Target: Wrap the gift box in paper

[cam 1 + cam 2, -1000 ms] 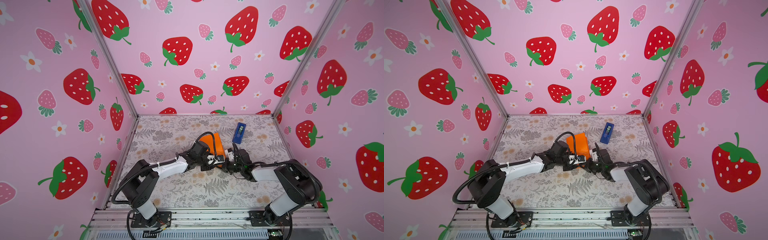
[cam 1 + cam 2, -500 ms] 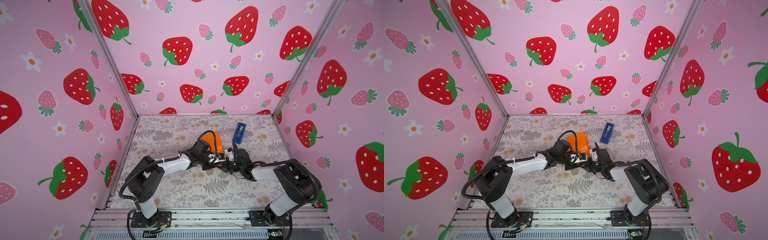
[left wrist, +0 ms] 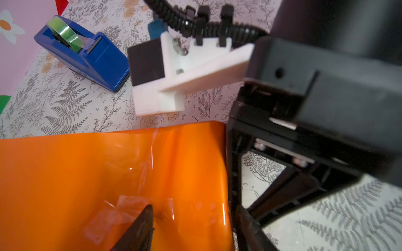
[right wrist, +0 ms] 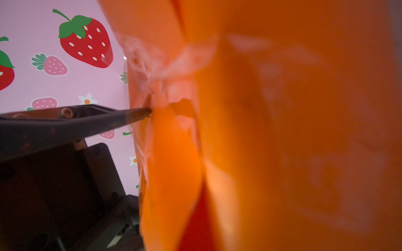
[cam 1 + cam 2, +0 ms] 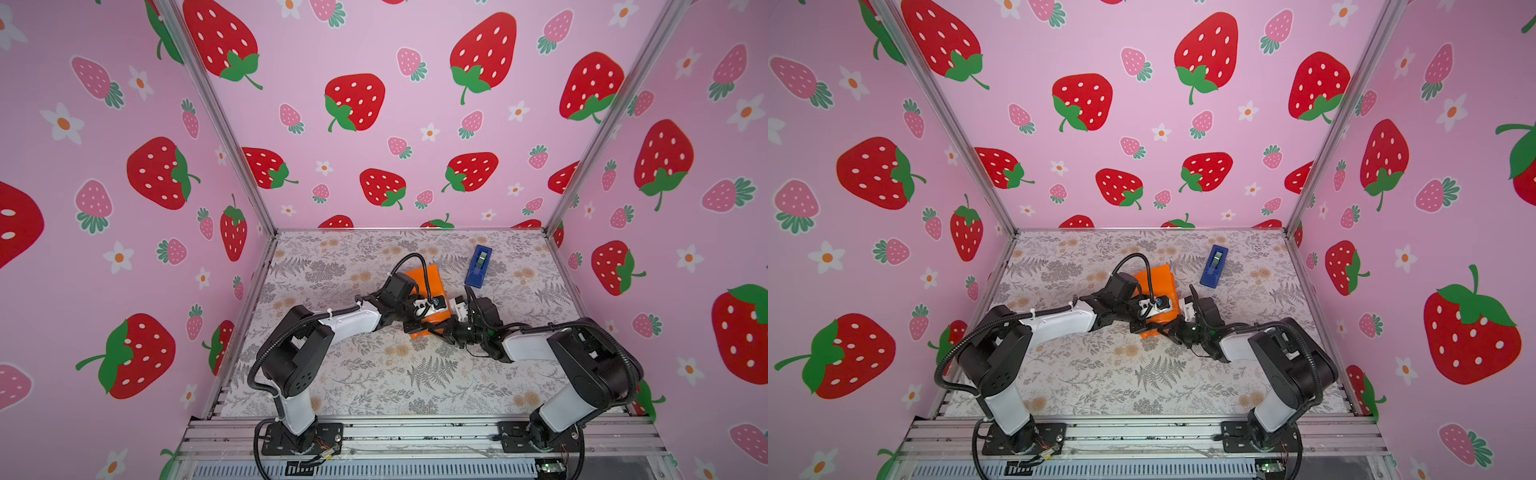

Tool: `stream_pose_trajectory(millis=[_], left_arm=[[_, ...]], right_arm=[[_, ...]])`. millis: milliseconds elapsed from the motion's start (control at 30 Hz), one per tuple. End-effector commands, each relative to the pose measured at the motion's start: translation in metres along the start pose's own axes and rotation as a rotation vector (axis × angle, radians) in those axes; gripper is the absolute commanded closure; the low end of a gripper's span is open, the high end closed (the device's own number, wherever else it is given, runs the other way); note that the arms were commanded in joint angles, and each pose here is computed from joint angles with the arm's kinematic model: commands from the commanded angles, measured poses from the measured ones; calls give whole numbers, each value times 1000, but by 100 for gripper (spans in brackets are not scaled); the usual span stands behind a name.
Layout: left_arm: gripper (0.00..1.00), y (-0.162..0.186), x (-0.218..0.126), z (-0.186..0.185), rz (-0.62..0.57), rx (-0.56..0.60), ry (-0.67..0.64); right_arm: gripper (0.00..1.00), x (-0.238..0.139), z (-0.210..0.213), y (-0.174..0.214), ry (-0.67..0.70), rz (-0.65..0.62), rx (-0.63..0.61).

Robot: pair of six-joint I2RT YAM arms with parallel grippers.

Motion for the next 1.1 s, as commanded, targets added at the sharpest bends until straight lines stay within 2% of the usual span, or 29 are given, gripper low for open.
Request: stream_pose_trajectory(millis=[0, 33, 200, 500, 867, 1067], left_arm=[[33, 3, 6, 4, 26, -36, 14], [26, 2, 6, 4, 26, -37, 11], [22, 0, -2, 3, 37, -33, -2], [29, -5, -33, -8, 25, -14, -106], [24, 10, -11, -17, 113, -1, -153], [33, 14, -4, -11, 156, 19, -257]], right_arm=[[100, 3, 1, -1, -7, 0, -3], [100, 3, 1, -1, -7, -1, -3], [100, 3, 2, -2, -9, 0, -4], [100, 2, 1, -1, -6, 2, -2], [100, 3, 2, -2, -6, 2, -3], [100, 2, 3, -2, -7, 6, -3]])
Point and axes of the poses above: each gripper's point midway between its finger pads, its own x axis out along the fingers, its own z axis along the line the jaws close on, y = z × x, the point moved 8 cm from there along -x, back along the fingers, and after that the axes turned 8 degrees about -x, right-handed, at the moved point
